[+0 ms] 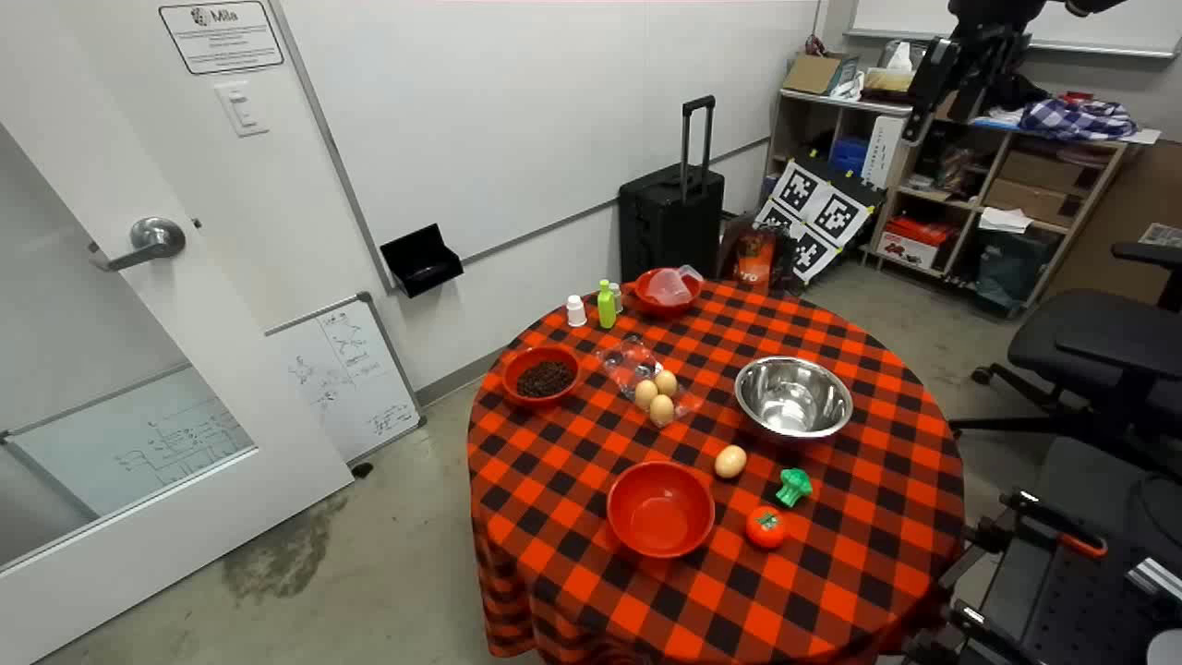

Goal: Get the egg on the table and put it in the silver bowl

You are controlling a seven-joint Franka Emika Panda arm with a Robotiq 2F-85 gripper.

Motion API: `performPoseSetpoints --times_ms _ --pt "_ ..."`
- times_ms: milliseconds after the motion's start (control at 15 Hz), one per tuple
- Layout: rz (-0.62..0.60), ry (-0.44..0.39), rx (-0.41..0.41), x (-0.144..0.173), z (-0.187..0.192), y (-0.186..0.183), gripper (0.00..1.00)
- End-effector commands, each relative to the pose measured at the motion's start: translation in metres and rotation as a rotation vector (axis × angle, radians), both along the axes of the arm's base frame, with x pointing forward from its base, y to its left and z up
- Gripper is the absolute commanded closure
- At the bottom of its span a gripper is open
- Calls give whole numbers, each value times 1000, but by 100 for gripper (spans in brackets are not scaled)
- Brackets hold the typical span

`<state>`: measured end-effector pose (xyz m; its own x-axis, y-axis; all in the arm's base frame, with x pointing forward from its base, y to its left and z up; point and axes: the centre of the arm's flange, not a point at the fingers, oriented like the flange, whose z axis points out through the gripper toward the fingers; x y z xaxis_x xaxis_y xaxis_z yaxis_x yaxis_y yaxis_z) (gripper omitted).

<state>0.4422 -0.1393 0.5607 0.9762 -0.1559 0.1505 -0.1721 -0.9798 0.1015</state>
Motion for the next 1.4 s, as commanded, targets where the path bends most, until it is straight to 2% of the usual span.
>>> performPoseSetpoints --times_ms 0,133,333,667,1067,1333 --pt "0 0 0 0 0 0 0" --pt "52 7 -3 2 1 -3 0" --pt "233 19 -5 9 0 1 0" --pt "503 38 -54 30 -15 12 0" --pt "828 22 -87 67 -56 41 0" --pt "1040 10 -62 89 -102 70 0"
